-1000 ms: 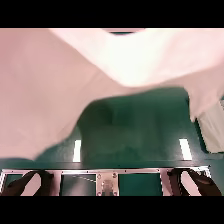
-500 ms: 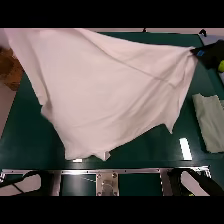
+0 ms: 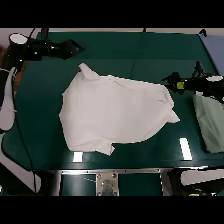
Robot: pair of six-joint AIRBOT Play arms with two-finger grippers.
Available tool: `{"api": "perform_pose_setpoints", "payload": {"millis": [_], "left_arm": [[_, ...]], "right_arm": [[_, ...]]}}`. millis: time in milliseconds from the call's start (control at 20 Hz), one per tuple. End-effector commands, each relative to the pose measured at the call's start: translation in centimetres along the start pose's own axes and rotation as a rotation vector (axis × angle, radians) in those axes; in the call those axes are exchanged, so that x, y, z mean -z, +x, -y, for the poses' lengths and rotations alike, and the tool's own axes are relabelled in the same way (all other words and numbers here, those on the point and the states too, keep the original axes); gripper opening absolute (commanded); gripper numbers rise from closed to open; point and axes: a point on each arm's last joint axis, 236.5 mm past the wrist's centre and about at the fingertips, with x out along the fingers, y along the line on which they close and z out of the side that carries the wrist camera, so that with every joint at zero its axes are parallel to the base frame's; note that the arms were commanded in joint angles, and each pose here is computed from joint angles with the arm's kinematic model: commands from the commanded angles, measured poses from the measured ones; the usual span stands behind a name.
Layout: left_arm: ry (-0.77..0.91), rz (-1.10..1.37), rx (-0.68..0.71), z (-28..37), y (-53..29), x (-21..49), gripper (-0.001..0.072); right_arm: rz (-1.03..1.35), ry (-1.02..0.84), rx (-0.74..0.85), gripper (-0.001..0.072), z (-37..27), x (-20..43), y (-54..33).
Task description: Fold the shirts.
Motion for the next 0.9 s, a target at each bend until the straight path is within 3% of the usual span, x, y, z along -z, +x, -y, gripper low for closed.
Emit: {"api": "perform_pose_setpoints", "payload": {"millis": [0,300,350,450,650,850], "left_arm": [[-0.163,-0.093,0.029,-1.0,-4.6,0.7,0.0712],[-0.438,-0.211,-0.012,-2.4,-16.3,5.2,0.0704],[-0.457,-0.236,-0.053,-2.6,-16.8,6.7,0.0603],[-0.499,-0.298,-0.128,-2.1,-17.4,10.7,0.0593],[-0.612,-0.363,-0.257,-1.2,-17.5,21.3,0.0594],[-0.821,-0.465,-0.367,-0.1,-17.0,35.0,0.0594]], "right_arm": [[-0.032,-0.040,-0.044,0.0442,-0.3,-2.4,-1.3],[-0.147,-0.064,-0.085,0.0366,1.8,1.1,-7.9],[-0.156,-0.046,-0.079,0.0366,2.6,2.6,-8.3],[-0.178,0.022,-0.043,0.0366,5.3,5.7,-9.1],[-0.137,0.168,0.026,0.0366,10.7,9.3,-10.6],[-0.086,0.207,-0.034,0.0366,10.6,9.5,-10.0]]}}
